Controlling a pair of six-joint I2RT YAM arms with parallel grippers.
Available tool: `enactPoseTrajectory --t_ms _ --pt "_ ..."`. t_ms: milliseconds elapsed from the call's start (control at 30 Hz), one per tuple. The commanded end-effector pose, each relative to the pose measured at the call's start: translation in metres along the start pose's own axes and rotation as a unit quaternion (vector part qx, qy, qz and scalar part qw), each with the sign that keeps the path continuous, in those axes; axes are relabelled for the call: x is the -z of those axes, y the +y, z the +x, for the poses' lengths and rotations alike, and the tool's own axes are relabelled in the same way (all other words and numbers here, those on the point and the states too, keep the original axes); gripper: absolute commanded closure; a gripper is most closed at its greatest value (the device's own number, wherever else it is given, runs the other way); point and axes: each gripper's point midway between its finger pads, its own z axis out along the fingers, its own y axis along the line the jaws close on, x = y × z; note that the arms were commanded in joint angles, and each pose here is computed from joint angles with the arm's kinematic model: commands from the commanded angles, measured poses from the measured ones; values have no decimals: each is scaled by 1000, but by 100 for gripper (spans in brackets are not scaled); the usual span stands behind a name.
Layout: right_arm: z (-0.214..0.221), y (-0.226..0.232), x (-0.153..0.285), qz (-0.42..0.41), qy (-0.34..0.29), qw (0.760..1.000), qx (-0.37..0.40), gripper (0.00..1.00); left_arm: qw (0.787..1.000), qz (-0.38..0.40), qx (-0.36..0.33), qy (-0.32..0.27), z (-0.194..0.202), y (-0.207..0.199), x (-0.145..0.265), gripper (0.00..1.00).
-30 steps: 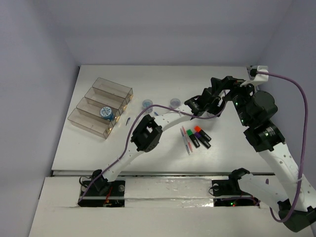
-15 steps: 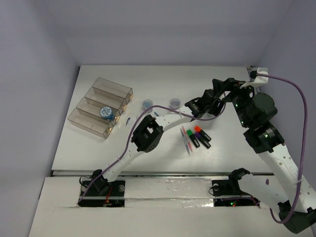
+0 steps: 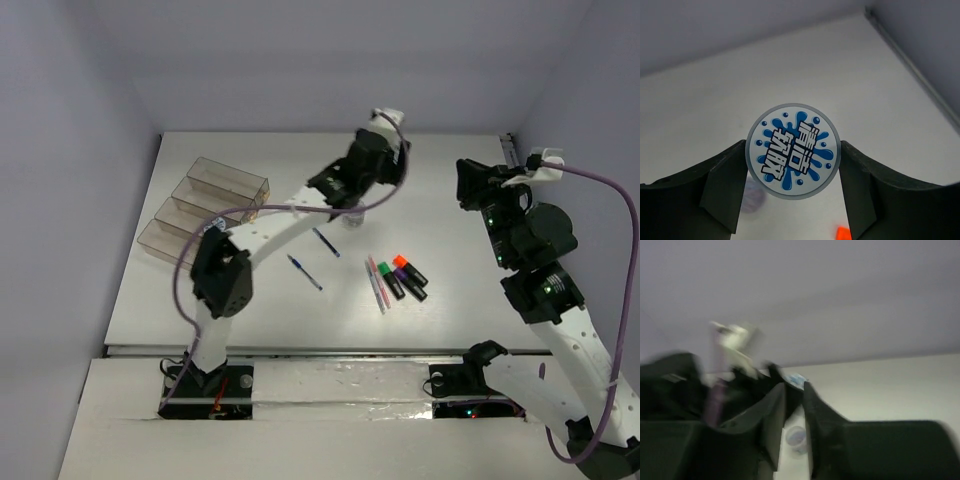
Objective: Sort the stationery into containers
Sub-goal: Pick up the stationery from the center of the board, then place the stationery in the storage box.
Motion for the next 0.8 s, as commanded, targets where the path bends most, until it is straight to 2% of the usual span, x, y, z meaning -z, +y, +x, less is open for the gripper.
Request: enactPoseTrajectory --t_ms 0,33,67,100,233,267,300,367,400,433,533,633,767 --pt "-7 1 -6 0 -19 1000 -8 85 985 -90 84 -120 -94 92 65 76" --pt "-4 2 -8 -3 -14 1000 -7 92 982 -106 97 -122 -90 109 75 75" --pt "-2 4 -10 -7 -9 1000 -7 98 970 -134 128 -159 -112 138 109 76" --pt "2 9 -12 -18 -1 1000 -9 100 968 -160 134 -140 -84 159 116 76" --pt "17 25 -21 -56 28 998 -13 100 936 -253 187 -158 -60 234 184 76" --pt "23 28 -25 -62 37 997 -13 100 926 -262 201 -182 -68 243 210 76" --pt "26 34 -25 -77 44 996 -18 100 917 -299 207 -168 -45 269 223 76" --pt "36 38 -29 -86 58 994 -22 100 900 -331 217 -181 -40 291 253 75" --pt "44 41 -29 -96 69 993 -26 99 894 -350 221 -170 -21 303 260 76" --pt "49 43 -29 -101 74 992 -34 99 880 -381 227 -171 -14 325 275 76" --pt "76 41 -30 -103 91 989 -51 96 854 -431 238 -170 8 359 304 75" --pt "102 37 -29 -100 112 987 -54 94 841 -459 234 -162 21 378 319 76" --pt "146 33 -19 -108 157 980 -64 95 815 -504 247 -145 47 411 334 75"
